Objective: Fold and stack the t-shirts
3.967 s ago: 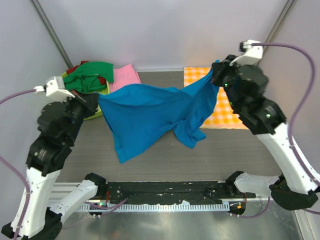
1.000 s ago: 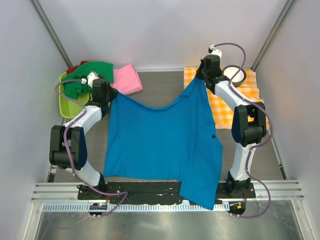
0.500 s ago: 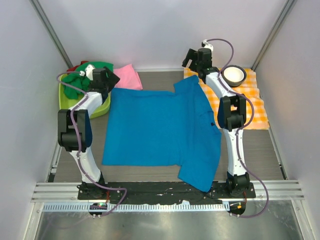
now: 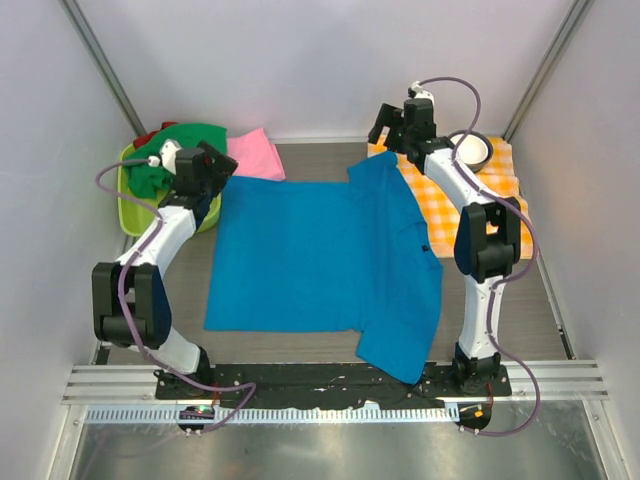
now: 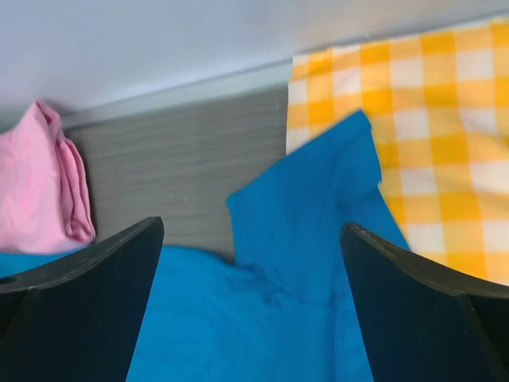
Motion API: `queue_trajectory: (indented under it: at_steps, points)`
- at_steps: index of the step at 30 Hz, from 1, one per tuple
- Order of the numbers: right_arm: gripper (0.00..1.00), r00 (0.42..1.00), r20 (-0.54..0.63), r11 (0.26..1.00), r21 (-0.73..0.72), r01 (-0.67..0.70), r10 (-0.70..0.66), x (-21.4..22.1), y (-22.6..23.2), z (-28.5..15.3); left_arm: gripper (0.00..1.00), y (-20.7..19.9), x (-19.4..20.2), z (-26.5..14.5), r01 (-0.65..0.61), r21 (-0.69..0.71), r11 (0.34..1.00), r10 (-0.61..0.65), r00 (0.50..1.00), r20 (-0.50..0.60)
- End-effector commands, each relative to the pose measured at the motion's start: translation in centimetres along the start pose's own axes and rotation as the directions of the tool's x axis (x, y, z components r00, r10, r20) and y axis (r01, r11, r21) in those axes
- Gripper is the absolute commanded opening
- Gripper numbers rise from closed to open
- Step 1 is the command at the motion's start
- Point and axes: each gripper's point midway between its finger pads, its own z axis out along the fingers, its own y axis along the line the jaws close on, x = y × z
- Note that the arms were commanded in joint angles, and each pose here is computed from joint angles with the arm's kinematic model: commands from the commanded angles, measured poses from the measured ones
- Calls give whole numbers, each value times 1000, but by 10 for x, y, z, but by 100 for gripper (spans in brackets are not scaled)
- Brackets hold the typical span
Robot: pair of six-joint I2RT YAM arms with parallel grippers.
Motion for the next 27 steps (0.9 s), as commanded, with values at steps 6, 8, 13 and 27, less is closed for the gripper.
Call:
queue_trajectory:
  at_steps: [6,8,13,27]
  points:
    - [100,989,-144,969,240,65,-30,52,-41,-108,100,20,81,-73,-157,-53,986,141,964,-227]
    - [100,989,-143,952,296,77,-35,66,-55,-127,100,32,93,-87,-202,-62,977,181,952,-247]
    - [100,988,-148,923,372,97,-44,84,-79,-119,100,65,113,-107,-224,-95,970,186,935,-302]
    - [78,997,-68,869,490,68,-40,46,-114,-18,100,62,109,-121,-215,-25,976,200,941,-274]
